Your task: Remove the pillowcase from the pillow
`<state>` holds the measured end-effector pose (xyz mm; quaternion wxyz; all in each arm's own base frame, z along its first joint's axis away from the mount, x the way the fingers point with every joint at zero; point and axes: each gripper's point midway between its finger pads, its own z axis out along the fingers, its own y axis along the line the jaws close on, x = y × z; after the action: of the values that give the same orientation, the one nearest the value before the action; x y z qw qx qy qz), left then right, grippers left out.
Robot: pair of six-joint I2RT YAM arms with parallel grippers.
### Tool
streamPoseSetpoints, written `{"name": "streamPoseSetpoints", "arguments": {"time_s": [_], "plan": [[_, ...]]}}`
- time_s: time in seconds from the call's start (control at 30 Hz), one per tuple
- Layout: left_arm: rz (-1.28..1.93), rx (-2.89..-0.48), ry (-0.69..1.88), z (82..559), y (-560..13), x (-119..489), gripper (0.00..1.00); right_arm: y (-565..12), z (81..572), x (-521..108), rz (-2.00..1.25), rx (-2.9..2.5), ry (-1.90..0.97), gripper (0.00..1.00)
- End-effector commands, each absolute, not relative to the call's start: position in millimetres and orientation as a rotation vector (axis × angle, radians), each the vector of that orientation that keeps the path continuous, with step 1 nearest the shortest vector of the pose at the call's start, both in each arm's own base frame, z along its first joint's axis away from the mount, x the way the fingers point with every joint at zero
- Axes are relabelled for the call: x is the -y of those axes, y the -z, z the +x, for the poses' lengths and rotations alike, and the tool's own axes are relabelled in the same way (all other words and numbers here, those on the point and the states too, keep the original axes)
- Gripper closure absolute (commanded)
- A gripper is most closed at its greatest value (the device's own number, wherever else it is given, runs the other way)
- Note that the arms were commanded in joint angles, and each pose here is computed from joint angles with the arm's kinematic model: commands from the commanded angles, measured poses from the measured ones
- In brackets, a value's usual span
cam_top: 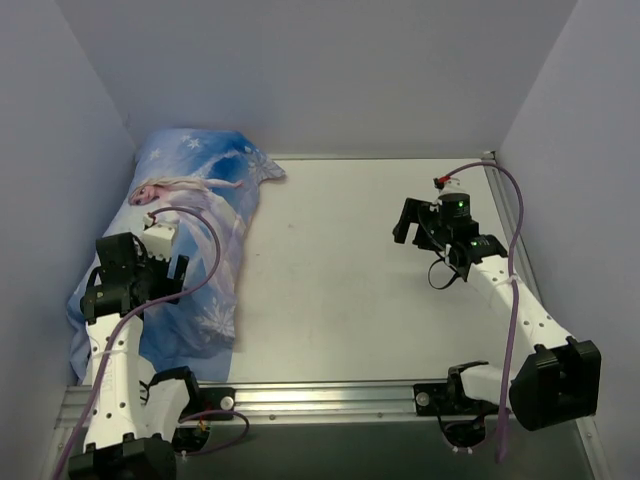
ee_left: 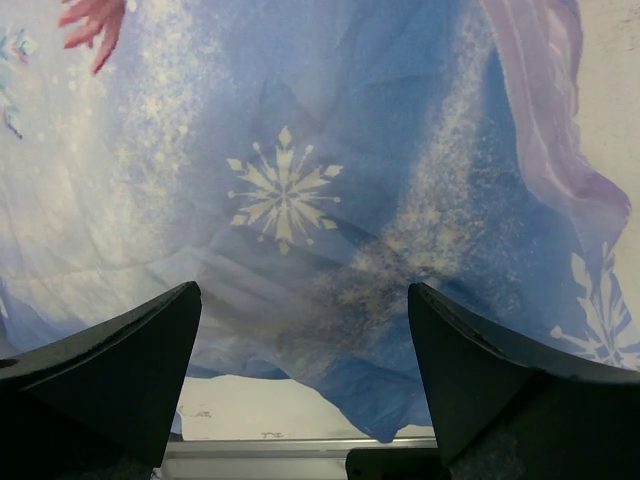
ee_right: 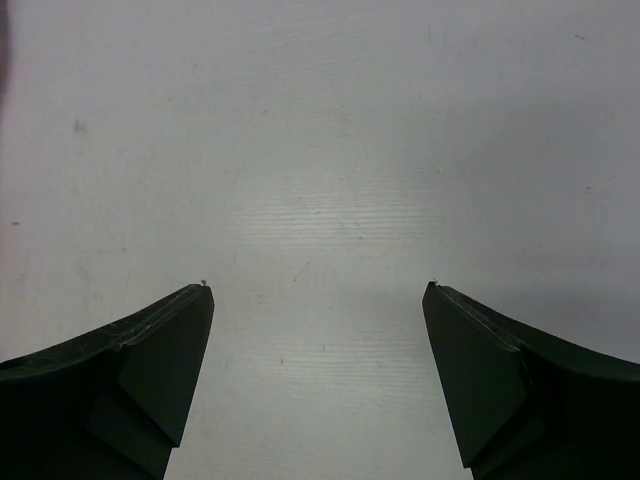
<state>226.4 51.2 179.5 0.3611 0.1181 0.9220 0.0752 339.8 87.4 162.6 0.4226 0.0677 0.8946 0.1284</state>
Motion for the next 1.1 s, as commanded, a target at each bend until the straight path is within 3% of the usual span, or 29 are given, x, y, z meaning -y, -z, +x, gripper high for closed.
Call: {"name": "streamPoseSetpoints", "arguments": {"time_s": [0.0, 0.17, 0.27, 0.4, 0.47, 0.57, 0.6, 0.63, 0.67, 0.7, 0.87, 1.07], "plan": [[0.218, -2.370, -0.290, 230.3, -188.4, -67.1, 0.06, -163.4, 338.8, -95.2, 0.149, -2.242, -0.369, 0.10], [0.314, -2.326, -0.294, 243.8, -224.1, -65.9, 0.06, -161.6, 338.3, -99.7, 0.152, -2.248, -0.398, 0.11], [0.378, -2.361, -0.148, 266.1, -217.9, -45.5, 0.06, -166.3, 339.3, -103.9, 0.144, -2.244, -0.423, 0.11], [0.565, -2.477, -0.222, 309.9, -156.6, -30.6, 0.06, -167.8, 343.0, -109.2, 0.167, -2.231, -0.456, 0.11], [0.594, -2.505, -0.408, 324.7, -136.0, -42.0, 0.06, -170.6, 346.4, -117.6, 0.168, -2.228, -0.506, 0.12], [0.524, -2.508, -0.461, 351.9, -109.9, -49.7, 0.06, -171.5, 347.1, -129.9, 0.136, -2.239, -0.532, 0.13], [0.521, -2.507, -0.453, 358.7, -103.9, -48.1, 0.01, -173.6, 347.5, -131.1, 0.136, -2.231, -0.528, 0.13], [0.522, -2.503, -0.432, 362.0, -104.2, -45.7, 0.21, -174.2, 347.6, -131.9, 0.134, -2.227, -0.520, 0.13], [0.521, -2.498, -0.405, 364.4, -106.0, -41.7, 0.71, -175.3, 347.1, -133.5, 0.133, -2.226, -0.515, 0.13], [0.508, -2.497, -0.364, 364.1, -109.2, -36.3, 0.98, -176.9, 346.8, -134.3, 0.130, -2.224, -0.515, 0.13], [0.507, -2.297, -0.165, 361.5, -187.4, -1.1, 0.98, -183.4, 342.6, -139.7, 0.112, -2.224, -0.493, 0.13], [0.604, -1.977, 0.227, 304.4, -356.7, 89.1, 0.98, -206.1, 337.1, -150.1, 0.078, -2.179, -0.512, 0.13]]}}
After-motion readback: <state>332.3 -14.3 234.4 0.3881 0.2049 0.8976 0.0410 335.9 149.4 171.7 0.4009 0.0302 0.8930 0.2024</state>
